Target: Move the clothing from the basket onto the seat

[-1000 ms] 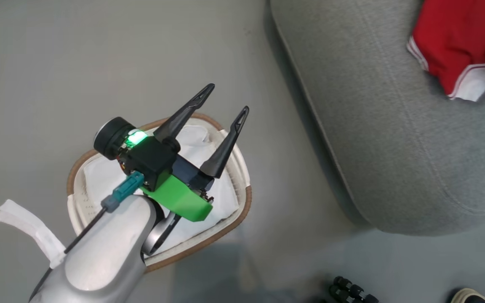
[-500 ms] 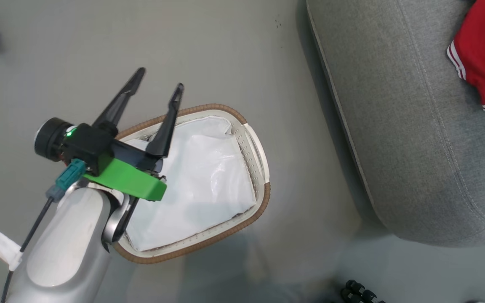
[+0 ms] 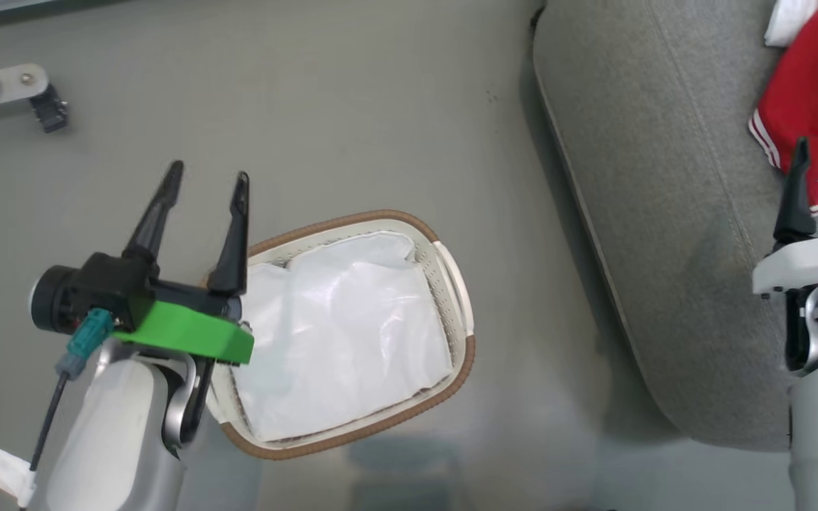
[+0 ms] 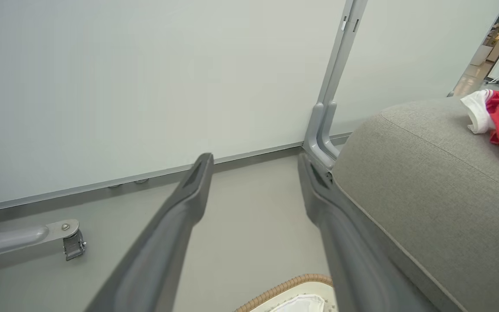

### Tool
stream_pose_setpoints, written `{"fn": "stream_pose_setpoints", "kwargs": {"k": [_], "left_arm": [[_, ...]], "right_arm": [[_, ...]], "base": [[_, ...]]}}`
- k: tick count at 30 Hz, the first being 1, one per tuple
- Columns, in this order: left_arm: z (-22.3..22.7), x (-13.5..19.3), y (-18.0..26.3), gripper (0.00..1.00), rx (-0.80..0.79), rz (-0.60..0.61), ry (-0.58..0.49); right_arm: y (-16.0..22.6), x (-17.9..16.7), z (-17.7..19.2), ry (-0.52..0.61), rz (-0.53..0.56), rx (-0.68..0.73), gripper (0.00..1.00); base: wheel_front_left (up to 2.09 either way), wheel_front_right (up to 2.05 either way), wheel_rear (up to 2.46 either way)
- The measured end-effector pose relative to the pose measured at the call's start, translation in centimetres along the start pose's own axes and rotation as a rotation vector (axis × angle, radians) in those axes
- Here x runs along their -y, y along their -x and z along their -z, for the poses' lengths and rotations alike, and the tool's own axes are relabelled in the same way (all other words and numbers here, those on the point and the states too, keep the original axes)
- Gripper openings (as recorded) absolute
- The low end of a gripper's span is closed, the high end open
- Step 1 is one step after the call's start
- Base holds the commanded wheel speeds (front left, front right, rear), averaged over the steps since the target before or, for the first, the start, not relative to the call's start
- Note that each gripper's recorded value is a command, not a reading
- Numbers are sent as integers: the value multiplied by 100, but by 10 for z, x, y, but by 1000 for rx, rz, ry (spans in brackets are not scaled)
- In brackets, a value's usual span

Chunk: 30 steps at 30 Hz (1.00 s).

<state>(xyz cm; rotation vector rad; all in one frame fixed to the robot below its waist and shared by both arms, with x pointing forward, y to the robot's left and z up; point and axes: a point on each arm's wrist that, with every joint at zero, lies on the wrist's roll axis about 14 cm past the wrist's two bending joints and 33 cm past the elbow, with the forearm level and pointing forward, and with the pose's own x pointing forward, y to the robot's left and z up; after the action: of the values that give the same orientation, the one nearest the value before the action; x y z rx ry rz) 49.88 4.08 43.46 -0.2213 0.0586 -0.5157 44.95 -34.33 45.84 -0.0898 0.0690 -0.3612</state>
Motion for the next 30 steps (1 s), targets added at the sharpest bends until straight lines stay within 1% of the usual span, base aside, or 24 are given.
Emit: {"fn": "stream_pose_setpoints", "kwargs": {"k": [2,6,12,20,25,30], "left_arm": [[-1,-5,10,100,-6,-30,-6],[-8,-25,30,100,-6,-109,-33],[-10,-50,62,100,-31,-222,-64],[-22,-77,105,100,-20,-376,-70],[-34,-87,125,100,1,-438,-106],[-41,-93,148,100,5,-496,-141]], "right_arm": [[0,-21,-2,-44,-42,11,100],[1,-70,-5,-77,-164,19,100],[5,-130,-12,-121,-315,27,100],[22,-194,-29,-201,-489,37,100],[35,-215,-39,-226,-556,49,100],[54,-218,-38,-239,-581,34,100]], "base": [[0,0,0],[0,0,0],[0,0,0],[0,0,0],[0,0,0],[0,0,0]]}}
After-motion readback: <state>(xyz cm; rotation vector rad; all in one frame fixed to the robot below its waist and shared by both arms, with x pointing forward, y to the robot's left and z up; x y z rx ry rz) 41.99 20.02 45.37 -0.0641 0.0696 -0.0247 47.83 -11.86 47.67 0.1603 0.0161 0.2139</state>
